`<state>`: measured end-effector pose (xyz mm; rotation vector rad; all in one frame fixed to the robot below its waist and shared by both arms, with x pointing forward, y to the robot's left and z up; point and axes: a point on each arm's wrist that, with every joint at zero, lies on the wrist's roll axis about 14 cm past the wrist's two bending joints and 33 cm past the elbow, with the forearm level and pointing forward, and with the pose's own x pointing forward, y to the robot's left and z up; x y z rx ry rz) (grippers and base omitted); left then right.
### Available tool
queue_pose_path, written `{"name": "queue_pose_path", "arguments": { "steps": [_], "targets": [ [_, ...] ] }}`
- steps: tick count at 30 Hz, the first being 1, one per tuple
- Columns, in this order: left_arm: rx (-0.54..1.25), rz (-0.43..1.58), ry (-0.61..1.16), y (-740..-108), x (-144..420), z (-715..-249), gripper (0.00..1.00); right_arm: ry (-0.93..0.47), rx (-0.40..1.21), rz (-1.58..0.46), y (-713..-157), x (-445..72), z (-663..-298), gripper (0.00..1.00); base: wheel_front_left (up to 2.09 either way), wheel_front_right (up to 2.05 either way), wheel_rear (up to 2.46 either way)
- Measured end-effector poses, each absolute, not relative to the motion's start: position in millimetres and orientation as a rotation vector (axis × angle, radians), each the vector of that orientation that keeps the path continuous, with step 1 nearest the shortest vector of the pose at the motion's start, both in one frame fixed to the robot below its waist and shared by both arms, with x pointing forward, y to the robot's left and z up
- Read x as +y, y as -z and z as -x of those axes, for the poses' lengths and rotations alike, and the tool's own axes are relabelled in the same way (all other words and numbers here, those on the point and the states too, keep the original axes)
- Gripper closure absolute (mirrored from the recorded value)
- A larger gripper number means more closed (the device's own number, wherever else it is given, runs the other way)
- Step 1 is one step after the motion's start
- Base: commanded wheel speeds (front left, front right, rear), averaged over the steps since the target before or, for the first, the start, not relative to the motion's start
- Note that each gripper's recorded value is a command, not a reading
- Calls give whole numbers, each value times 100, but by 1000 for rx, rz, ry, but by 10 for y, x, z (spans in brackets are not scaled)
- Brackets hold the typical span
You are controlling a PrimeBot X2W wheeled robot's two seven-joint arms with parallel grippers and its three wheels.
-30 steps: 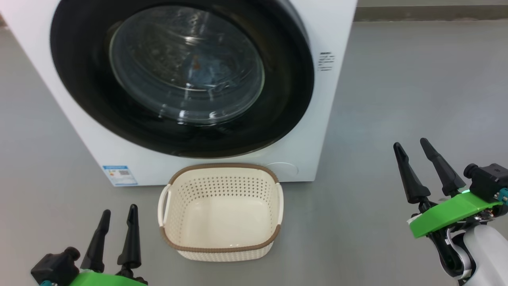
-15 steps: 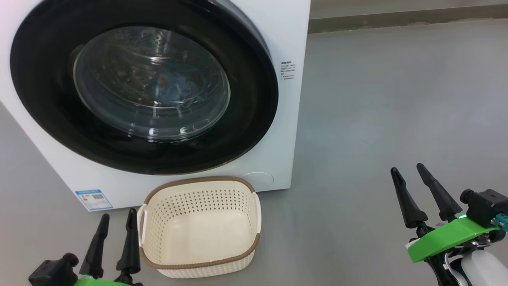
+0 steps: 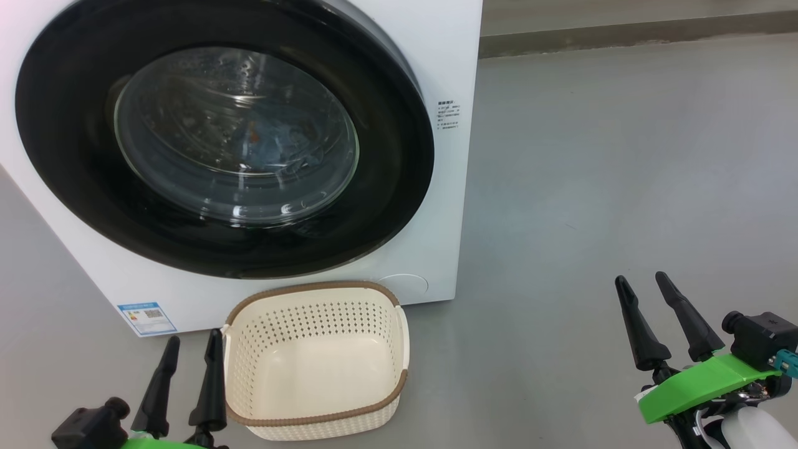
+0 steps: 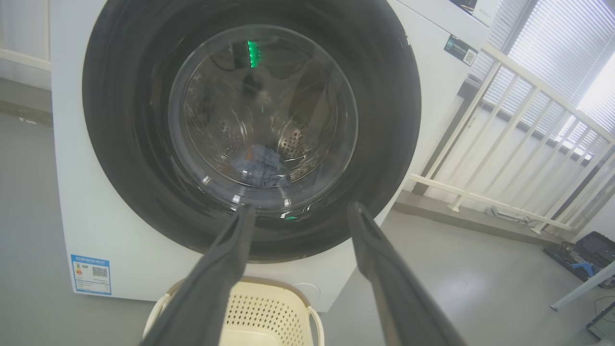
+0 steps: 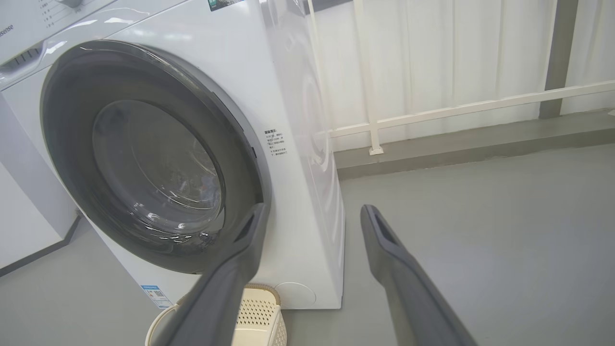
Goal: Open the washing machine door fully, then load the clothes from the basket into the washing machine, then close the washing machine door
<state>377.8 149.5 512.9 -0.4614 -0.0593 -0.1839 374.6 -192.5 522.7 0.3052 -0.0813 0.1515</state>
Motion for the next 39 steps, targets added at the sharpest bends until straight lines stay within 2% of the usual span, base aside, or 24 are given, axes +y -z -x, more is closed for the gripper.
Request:
{"name": "queue_pose_path", "arguments": {
  "steps": [32, 33, 39],
  "targets": [
    [-66, 463, 166, -5132, 1557, -3772, 0, -164, -55, -311, -5147, -1858, -3781, 0, 0, 0, 0],
    [-63, 464, 165, -5124, 1557, -3769, 100, -164, -53, -312, -5139, -1853, -3780, 100, 0, 0, 0],
    [23, 484, 147, -4843, 1495, -3666, 100, -143, 48, -350, -4792, -1770, -3638, 100, 0, 0, 0]
  ]
}}
